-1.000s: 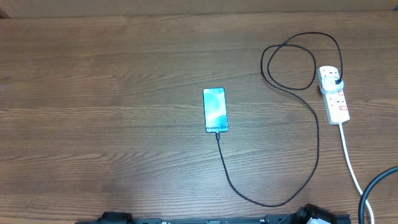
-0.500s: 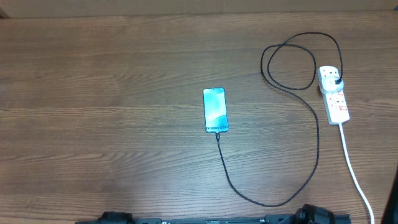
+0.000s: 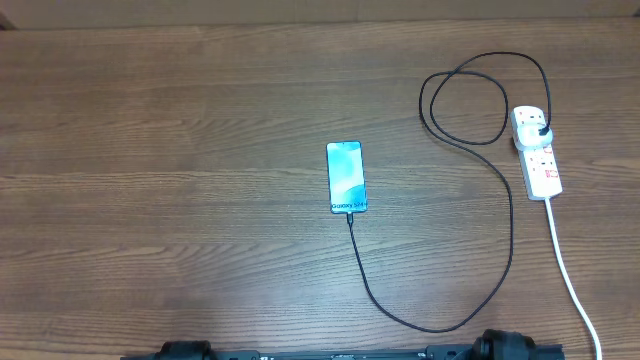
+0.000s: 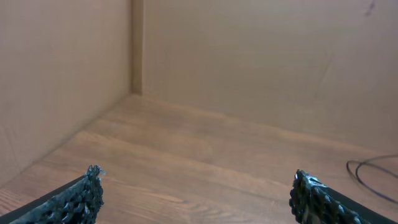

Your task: Plug charger to phone and switch on socket

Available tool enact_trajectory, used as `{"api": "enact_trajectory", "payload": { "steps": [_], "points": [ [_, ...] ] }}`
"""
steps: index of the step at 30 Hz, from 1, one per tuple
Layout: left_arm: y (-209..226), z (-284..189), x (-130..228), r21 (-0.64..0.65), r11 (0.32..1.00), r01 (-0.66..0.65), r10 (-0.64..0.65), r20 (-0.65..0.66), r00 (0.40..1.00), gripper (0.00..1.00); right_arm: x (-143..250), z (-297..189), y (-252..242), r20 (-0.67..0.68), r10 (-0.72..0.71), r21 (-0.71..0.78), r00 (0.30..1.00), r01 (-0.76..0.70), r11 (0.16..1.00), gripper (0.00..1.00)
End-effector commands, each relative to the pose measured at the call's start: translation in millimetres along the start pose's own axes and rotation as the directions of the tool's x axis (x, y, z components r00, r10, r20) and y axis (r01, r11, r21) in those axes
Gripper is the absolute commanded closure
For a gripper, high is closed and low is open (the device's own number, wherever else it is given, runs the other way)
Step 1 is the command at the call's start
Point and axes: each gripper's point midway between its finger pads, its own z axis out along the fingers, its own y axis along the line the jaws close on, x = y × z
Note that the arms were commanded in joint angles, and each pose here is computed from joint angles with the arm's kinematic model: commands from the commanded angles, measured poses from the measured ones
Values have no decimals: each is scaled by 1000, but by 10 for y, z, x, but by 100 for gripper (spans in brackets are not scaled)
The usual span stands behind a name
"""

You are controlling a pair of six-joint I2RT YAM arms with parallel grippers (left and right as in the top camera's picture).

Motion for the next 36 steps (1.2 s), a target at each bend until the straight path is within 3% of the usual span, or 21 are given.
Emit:
{"api": "enact_trajectory", "payload": {
  "steps": [1,12,36],
  "points": [
    [58,-156,57,-8,1000,3,-2,60,998,0,-83,-135,50,46,-47,15,998,46,999,71],
    [169,-555,182,24,999,36,-40,213,976,0,-153,-339,181,91,-66,10,994,65,998,71],
    [233,-524,183,68,997,34,-47,203,978,0,-133,-667,366,109,-63,-106,992,75,992,70]
  ]
}}
